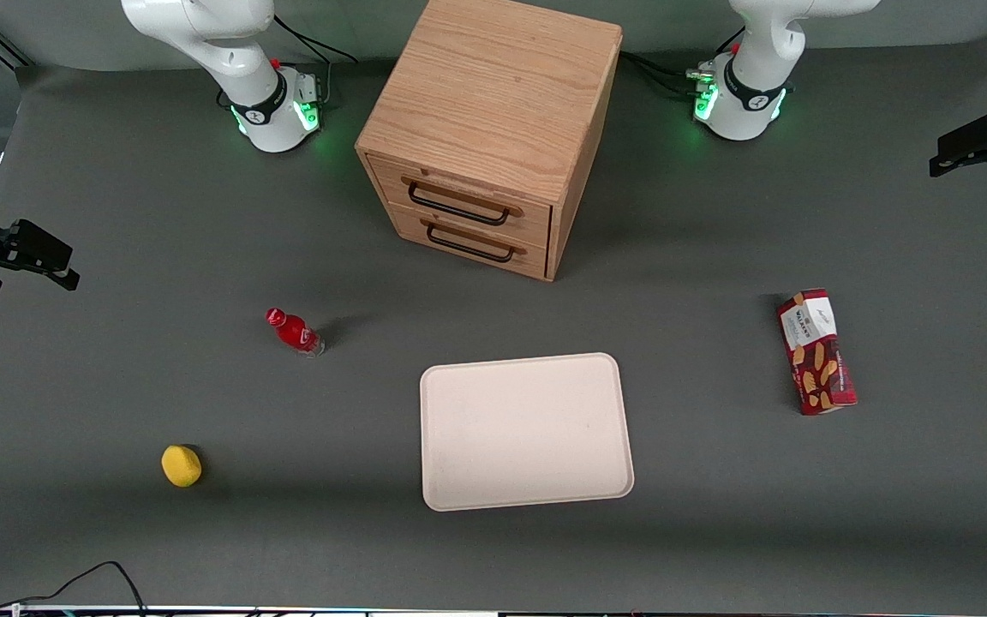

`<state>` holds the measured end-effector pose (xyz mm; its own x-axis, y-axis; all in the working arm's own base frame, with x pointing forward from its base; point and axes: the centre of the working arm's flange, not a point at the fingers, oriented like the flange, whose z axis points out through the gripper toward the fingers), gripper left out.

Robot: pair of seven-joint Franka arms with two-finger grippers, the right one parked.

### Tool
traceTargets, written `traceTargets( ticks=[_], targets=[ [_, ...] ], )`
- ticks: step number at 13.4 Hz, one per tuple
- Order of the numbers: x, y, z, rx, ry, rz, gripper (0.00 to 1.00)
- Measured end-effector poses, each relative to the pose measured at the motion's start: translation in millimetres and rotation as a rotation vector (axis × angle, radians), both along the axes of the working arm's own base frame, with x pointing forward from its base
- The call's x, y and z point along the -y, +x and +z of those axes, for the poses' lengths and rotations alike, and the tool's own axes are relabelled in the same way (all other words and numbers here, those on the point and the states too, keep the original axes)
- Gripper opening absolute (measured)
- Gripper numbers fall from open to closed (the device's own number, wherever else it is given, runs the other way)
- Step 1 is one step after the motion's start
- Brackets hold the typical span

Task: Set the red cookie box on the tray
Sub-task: 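Lower the open left gripper over the red plaid shortbread box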

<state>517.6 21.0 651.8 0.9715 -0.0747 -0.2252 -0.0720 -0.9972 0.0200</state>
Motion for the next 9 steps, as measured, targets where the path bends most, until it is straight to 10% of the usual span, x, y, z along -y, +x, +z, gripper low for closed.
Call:
traceTargets(
  ticks=[5,9],
  targets=[
    [-1.4,7.3,-14.5,-0.02,0.013,0.002,1.0],
    [-14.7,55.7,-132.4,-0.017,0.03,0.018,1.0]
  ],
)
